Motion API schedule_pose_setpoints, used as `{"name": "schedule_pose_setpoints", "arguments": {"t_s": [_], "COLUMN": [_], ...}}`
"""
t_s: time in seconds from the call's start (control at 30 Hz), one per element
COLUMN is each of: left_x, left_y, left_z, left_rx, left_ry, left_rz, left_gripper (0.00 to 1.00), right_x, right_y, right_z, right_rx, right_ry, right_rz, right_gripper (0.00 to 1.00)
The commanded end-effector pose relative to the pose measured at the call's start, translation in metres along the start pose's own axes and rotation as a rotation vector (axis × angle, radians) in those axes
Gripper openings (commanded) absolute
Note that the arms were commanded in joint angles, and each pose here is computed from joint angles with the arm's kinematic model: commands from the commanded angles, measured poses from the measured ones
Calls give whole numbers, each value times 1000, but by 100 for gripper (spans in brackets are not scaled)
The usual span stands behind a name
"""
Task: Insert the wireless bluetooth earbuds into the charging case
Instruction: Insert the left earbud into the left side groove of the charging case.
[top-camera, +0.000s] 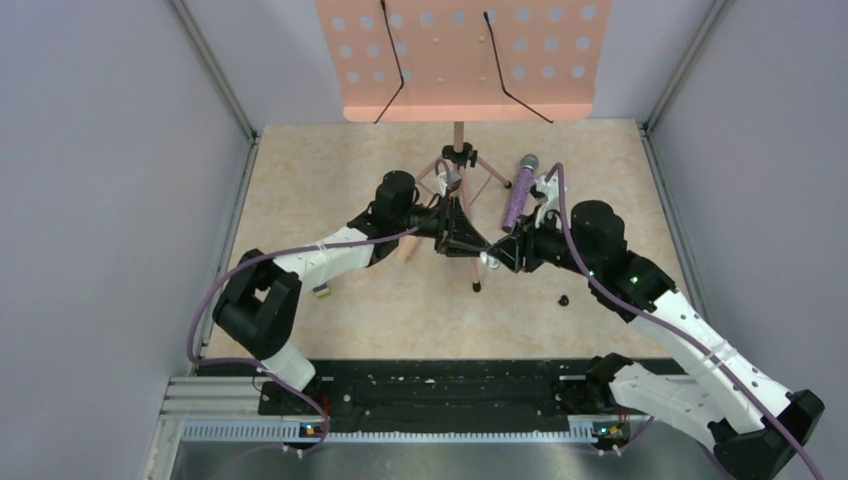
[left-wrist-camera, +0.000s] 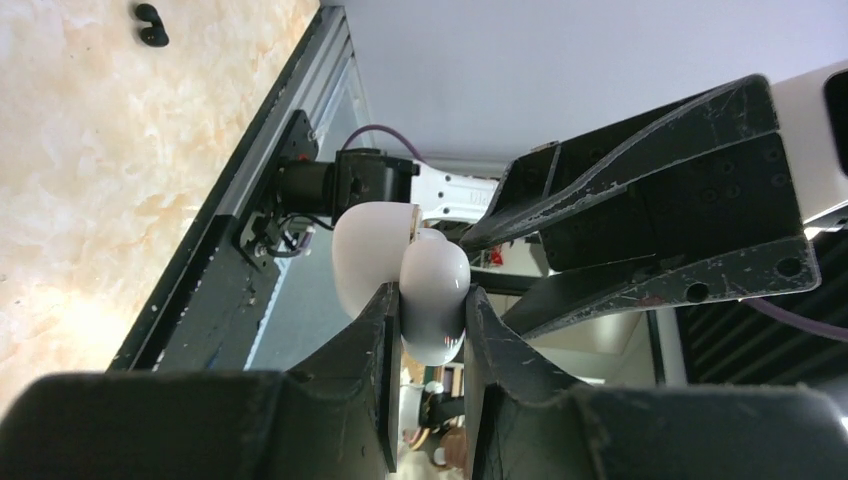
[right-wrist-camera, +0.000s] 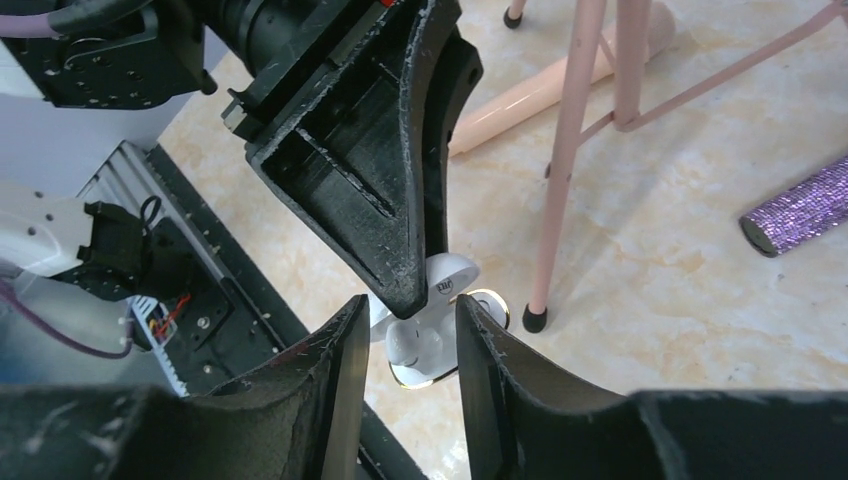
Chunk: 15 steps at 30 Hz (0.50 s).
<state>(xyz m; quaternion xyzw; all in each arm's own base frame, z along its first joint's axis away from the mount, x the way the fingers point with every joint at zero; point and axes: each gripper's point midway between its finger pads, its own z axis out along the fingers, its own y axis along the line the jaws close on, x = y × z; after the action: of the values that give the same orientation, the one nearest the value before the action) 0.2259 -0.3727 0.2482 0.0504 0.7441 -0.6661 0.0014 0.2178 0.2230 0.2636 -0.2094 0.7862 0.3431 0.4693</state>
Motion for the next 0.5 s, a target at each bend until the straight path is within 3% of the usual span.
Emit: {"name": "schedule_pose_setpoints", "arguments": {"t_s": [0.0,0.47], "left_x": [5,5], "left_y": [-17,-23], "left_z": [-4,-5], "left_rx": [21,22], "left_ry": [58,48], "left_rz": [121,135], "left_gripper": [0,0], "right_x": [-13,3], "right_y": [17,15], "right_z": [-7,4], "right_rx": [-86,-100], "right_ry": [-31,-5], "right_rz": [-1,48], "right_gripper": [38,43]}}
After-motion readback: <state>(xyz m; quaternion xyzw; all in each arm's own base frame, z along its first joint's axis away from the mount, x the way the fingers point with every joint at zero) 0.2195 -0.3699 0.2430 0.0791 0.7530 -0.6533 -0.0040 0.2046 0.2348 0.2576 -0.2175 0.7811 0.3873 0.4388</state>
